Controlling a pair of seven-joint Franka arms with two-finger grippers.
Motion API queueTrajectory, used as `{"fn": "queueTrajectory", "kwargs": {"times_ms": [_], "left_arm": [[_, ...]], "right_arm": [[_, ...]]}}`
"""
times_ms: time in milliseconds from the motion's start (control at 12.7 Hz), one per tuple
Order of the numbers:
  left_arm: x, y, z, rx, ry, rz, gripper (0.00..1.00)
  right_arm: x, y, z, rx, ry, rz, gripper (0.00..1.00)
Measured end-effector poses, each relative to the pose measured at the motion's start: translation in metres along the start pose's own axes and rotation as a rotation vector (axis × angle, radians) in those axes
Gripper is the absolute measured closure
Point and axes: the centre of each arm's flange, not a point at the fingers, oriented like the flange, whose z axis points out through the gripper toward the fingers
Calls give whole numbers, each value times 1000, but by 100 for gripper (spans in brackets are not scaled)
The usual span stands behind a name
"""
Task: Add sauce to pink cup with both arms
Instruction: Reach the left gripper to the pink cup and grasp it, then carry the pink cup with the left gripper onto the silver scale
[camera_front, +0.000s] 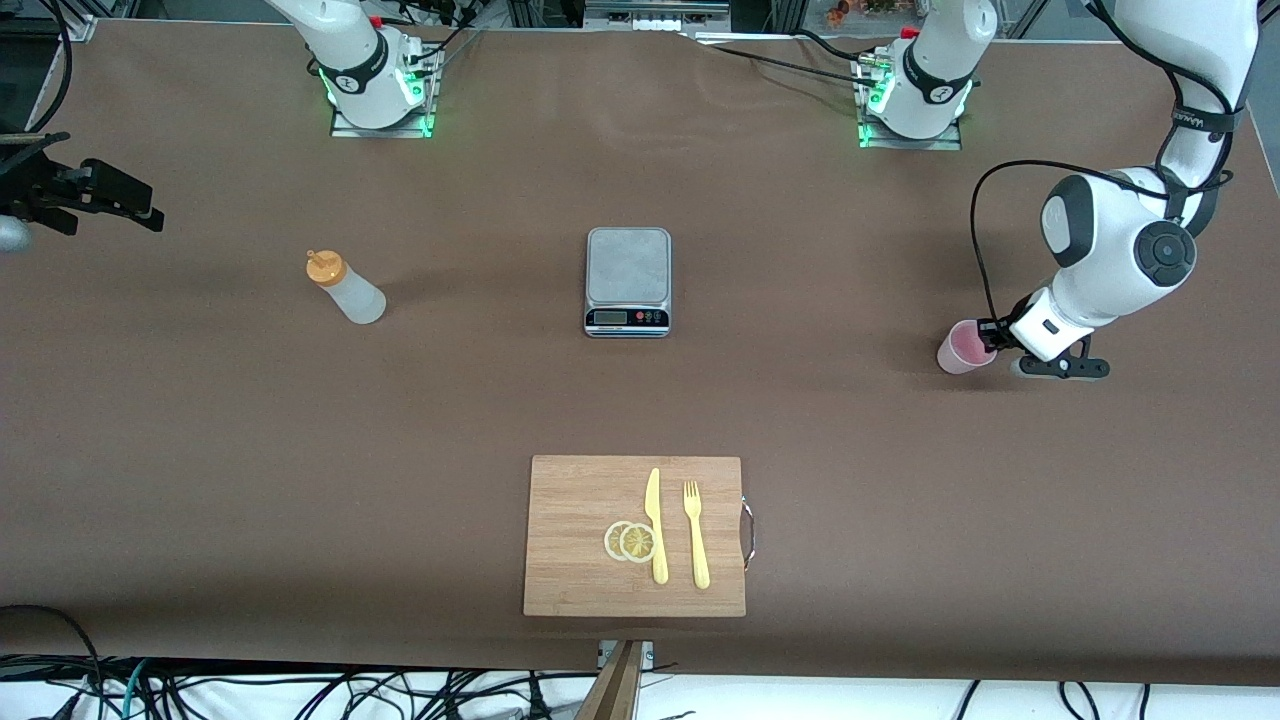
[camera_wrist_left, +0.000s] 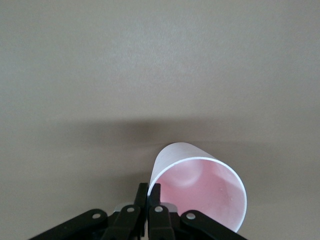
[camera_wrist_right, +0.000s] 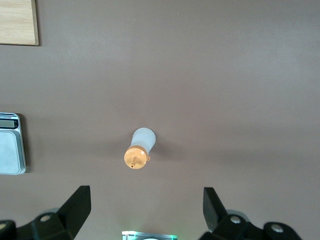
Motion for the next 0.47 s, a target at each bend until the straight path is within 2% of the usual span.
{"fn": "queueTrajectory", "kwargs": {"times_ms": [237,473], "left_arm": [[22,42,-36,-16,-19,51,96],[39,125,-72,-37,10,35,96]], "right_arm": [[0,1,0,0,0,1,0],[0,1,0,0,0,2,0]]}}
